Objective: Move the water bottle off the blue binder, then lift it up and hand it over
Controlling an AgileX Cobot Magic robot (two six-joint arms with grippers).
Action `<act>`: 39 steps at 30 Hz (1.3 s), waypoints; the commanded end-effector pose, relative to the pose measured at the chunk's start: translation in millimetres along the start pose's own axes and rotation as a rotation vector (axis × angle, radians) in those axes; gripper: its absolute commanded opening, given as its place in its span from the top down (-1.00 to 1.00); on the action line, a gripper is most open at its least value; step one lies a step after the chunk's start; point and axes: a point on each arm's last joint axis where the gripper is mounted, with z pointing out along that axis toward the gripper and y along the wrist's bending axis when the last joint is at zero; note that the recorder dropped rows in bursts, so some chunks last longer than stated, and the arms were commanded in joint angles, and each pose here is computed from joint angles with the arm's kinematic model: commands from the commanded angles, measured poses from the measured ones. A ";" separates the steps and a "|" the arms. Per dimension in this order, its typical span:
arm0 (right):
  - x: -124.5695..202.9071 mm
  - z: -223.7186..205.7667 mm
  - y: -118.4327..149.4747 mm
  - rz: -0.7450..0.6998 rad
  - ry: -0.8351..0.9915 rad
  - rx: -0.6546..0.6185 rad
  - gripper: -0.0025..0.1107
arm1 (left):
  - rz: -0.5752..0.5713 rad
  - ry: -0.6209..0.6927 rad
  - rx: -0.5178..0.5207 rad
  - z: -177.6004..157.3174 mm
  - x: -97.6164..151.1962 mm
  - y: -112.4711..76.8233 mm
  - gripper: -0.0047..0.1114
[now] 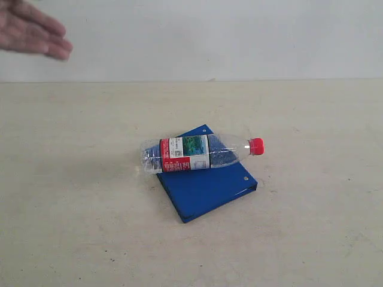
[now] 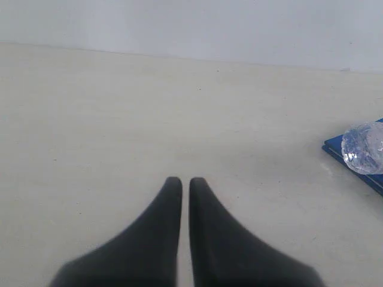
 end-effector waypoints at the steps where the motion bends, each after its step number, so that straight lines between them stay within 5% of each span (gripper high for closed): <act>1: -1.1 -0.4 -0.1 -0.006 -0.011 0.002 0.96 | 0.008 -0.009 -0.002 -0.2 -0.8 0.1 0.84; 18: -1.1 -0.4 -0.1 -0.006 -0.011 0.002 0.96 | 0.008 -0.009 -0.002 -0.2 -0.8 0.1 0.84; 23: -15.4 -1.7 -1.7 -0.006 -0.168 0.020 0.96 | 0.008 -0.009 -0.002 -0.2 -0.8 0.1 0.84; 27: -21.6 -3.0 1.9 0.392 -0.232 -0.066 0.96 | 0.008 -0.009 -0.002 -0.2 -0.8 0.1 0.84; 32: -28.6 -5.0 0.7 0.726 -0.301 -0.122 0.96 | 0.008 -0.009 -0.002 -0.2 -0.8 0.1 0.84; 39: -38.8 -9.4 -2.2 0.907 -0.379 -0.152 0.96 | 0.008 -0.009 -0.002 -0.2 -0.8 0.1 0.84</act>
